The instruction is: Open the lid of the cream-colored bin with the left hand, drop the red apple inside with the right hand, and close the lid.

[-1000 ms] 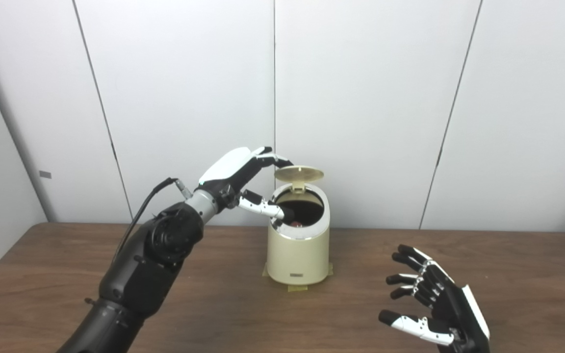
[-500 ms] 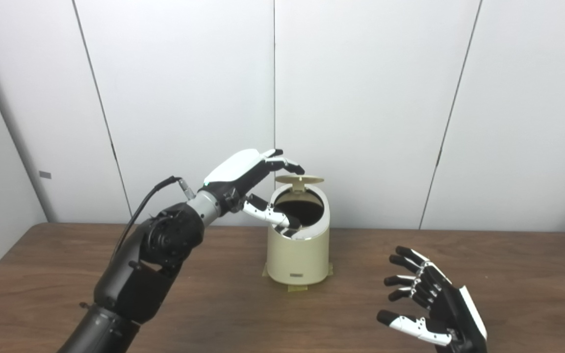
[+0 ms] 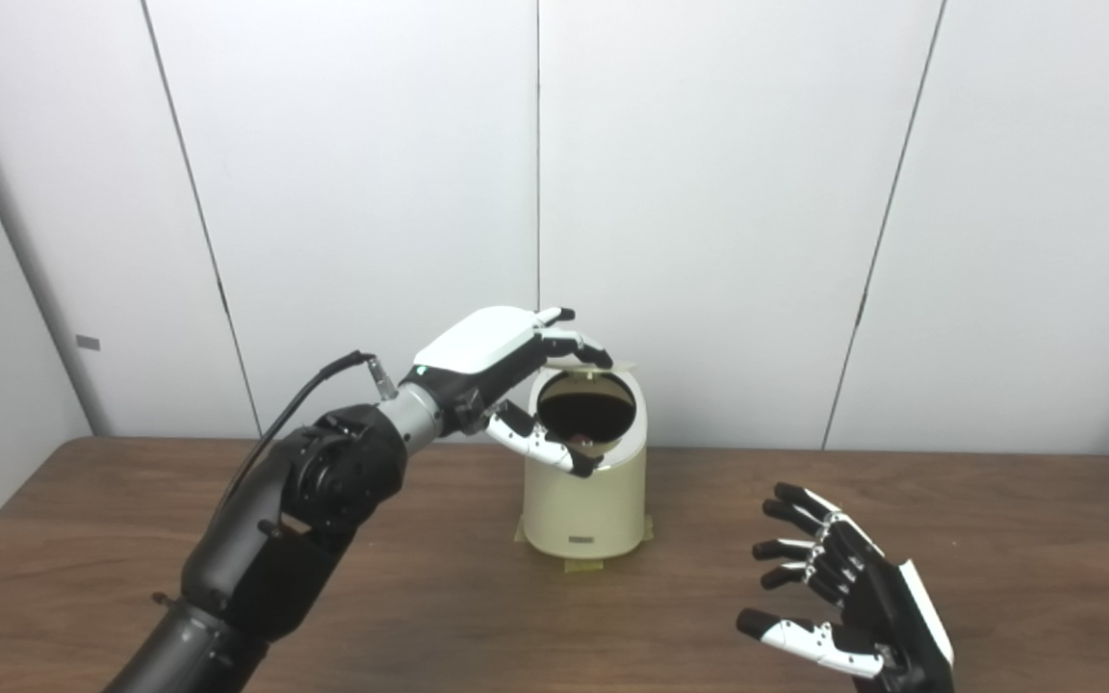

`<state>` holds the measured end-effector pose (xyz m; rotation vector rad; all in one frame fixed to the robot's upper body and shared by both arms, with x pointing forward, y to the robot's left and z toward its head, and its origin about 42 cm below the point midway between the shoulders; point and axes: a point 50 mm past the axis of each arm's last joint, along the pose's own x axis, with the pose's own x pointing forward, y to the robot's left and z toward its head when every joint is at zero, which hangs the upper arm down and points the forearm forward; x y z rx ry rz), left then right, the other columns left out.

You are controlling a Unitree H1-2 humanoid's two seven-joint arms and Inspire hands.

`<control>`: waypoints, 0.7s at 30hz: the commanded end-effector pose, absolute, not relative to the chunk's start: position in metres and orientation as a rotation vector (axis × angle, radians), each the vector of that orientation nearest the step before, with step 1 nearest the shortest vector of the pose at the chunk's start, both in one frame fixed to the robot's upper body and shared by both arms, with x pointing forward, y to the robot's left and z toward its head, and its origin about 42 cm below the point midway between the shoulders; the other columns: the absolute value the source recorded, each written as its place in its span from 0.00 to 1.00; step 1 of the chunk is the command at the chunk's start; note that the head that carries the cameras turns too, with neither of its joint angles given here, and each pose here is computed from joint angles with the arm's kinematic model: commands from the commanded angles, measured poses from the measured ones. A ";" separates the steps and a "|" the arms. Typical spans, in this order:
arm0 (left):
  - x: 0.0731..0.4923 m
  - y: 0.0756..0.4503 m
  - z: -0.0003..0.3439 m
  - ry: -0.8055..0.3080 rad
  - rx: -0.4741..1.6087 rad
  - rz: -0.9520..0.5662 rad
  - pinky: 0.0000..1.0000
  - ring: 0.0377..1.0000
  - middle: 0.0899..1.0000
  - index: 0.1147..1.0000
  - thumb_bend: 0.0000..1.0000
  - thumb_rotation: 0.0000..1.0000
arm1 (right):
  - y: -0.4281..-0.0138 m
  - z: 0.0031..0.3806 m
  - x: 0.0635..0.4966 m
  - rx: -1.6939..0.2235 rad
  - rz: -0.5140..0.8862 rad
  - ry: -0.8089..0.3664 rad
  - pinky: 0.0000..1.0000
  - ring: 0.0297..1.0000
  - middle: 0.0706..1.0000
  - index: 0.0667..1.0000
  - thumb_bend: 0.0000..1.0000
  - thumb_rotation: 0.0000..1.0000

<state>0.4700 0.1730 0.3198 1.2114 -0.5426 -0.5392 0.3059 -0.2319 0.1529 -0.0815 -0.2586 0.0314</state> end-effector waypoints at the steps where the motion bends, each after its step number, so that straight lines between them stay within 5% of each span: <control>1: 0.471 0.175 0.343 -0.613 1.256 -0.497 1.00 0.98 0.79 0.76 0.92 0.36 | -0.229 0.175 0.312 -0.079 0.034 -0.346 0.50 0.62 0.77 0.78 0.78 0.17; 21: 0.466 0.182 0.327 -0.607 1.338 -0.493 1.00 0.96 0.77 0.74 0.94 0.35 | -0.229 0.178 0.309 -0.084 0.038 -0.350 0.51 0.61 0.76 0.78 0.79 0.19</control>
